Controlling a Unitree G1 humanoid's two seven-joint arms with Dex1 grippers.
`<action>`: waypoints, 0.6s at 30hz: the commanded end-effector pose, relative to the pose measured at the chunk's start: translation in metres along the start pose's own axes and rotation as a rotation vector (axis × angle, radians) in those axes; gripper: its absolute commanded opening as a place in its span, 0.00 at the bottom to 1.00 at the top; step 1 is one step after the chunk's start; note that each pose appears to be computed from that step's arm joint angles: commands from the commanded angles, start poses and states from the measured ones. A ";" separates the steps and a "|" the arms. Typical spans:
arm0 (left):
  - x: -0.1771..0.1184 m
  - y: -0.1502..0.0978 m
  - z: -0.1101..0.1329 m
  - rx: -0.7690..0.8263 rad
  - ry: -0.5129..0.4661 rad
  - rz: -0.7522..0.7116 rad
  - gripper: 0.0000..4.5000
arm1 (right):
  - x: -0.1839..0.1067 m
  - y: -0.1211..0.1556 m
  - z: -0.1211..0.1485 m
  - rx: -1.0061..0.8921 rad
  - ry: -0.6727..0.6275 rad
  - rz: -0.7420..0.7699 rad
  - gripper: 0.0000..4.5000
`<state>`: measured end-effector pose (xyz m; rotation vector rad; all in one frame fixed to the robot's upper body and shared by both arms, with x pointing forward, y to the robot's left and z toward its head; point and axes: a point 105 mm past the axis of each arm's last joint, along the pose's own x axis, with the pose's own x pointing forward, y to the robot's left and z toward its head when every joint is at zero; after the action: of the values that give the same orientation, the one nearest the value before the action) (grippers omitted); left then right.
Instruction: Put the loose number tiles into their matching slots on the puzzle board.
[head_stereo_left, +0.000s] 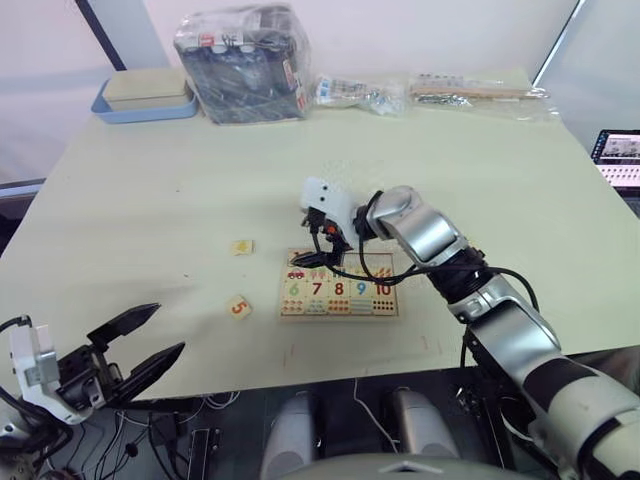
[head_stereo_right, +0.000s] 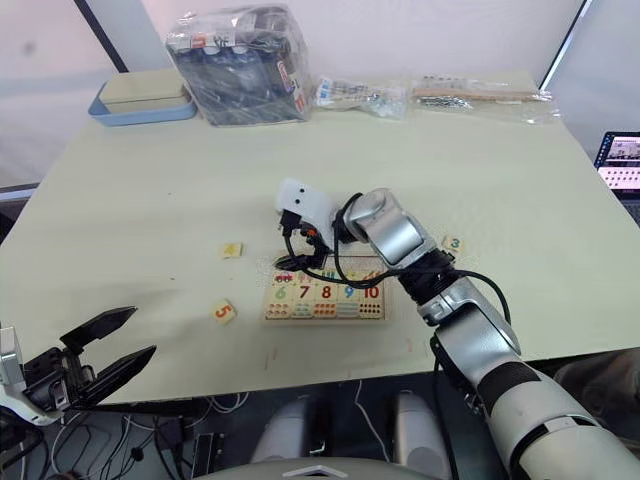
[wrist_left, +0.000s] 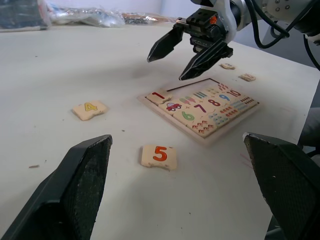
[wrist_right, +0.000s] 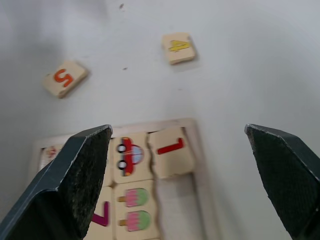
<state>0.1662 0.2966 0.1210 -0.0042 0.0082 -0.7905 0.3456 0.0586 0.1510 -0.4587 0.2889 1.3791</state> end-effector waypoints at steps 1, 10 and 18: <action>0.001 0.001 0.006 0.028 -0.005 -0.009 1.00 | 0.000 -0.011 0.013 -0.018 -0.069 -0.047 0.87; 0.003 0.003 0.008 0.038 -0.010 -0.010 1.00 | 0.010 -0.017 -0.002 -0.039 -0.031 -0.058 0.00; 0.003 0.003 0.008 0.044 -0.012 -0.006 1.00 | 0.014 -0.016 -0.011 -0.049 -0.003 -0.049 0.00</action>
<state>0.1712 0.2952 0.1236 0.0129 -0.0031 -0.7992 0.3642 0.0586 0.1231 -0.4825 0.2935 1.3247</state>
